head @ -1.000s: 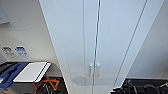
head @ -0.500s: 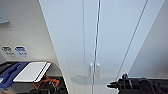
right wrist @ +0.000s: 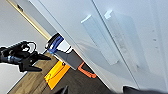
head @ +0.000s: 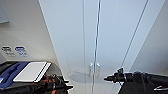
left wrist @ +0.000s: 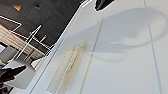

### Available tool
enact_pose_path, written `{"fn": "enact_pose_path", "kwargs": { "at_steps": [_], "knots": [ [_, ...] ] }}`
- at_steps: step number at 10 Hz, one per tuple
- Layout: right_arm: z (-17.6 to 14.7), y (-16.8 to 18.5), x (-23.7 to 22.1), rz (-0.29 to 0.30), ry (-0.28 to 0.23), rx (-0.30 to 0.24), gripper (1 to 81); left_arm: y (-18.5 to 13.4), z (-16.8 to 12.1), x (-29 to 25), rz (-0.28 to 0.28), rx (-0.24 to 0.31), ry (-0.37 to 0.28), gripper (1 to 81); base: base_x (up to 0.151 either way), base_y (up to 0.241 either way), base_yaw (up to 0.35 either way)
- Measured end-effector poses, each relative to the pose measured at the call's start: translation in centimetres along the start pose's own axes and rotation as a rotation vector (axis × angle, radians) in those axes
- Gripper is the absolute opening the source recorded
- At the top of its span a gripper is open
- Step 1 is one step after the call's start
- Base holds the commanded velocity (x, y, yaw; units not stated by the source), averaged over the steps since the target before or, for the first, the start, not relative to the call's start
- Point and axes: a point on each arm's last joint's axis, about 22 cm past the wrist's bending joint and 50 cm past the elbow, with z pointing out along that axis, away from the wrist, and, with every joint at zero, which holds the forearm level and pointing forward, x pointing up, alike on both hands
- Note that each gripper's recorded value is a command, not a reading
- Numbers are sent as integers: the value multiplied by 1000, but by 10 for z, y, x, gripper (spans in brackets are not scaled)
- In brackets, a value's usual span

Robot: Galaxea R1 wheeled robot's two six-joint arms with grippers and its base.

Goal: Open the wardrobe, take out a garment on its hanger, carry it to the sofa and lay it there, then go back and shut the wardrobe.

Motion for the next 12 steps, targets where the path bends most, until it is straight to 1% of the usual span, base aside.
{"fn": "enact_pose_path", "kwargs": {
  "at_steps": [2,5,7,8,10,12],
  "knots": [
    [10,2,14,-10,10,-3,811,5,19,9,-2,-16,-1,811,0,0,0],
    [23,0,21,-5,18,8,811,-6,38,20,-1,2,-5,811,0,0,0],
    [30,-9,35,-11,75,29,811,5,56,28,-3,-22,1,811,0,0,0],
    [40,-12,38,-16,78,38,811,10,66,34,0,-31,5,811,0,0,0],
    [46,0,41,-11,80,15,811,5,81,40,0,-21,4,811,0,0,0],
    [44,23,44,-2,86,-31,811,13,96,42,3,-35,-1,811,0,0,0]
  ]
}}
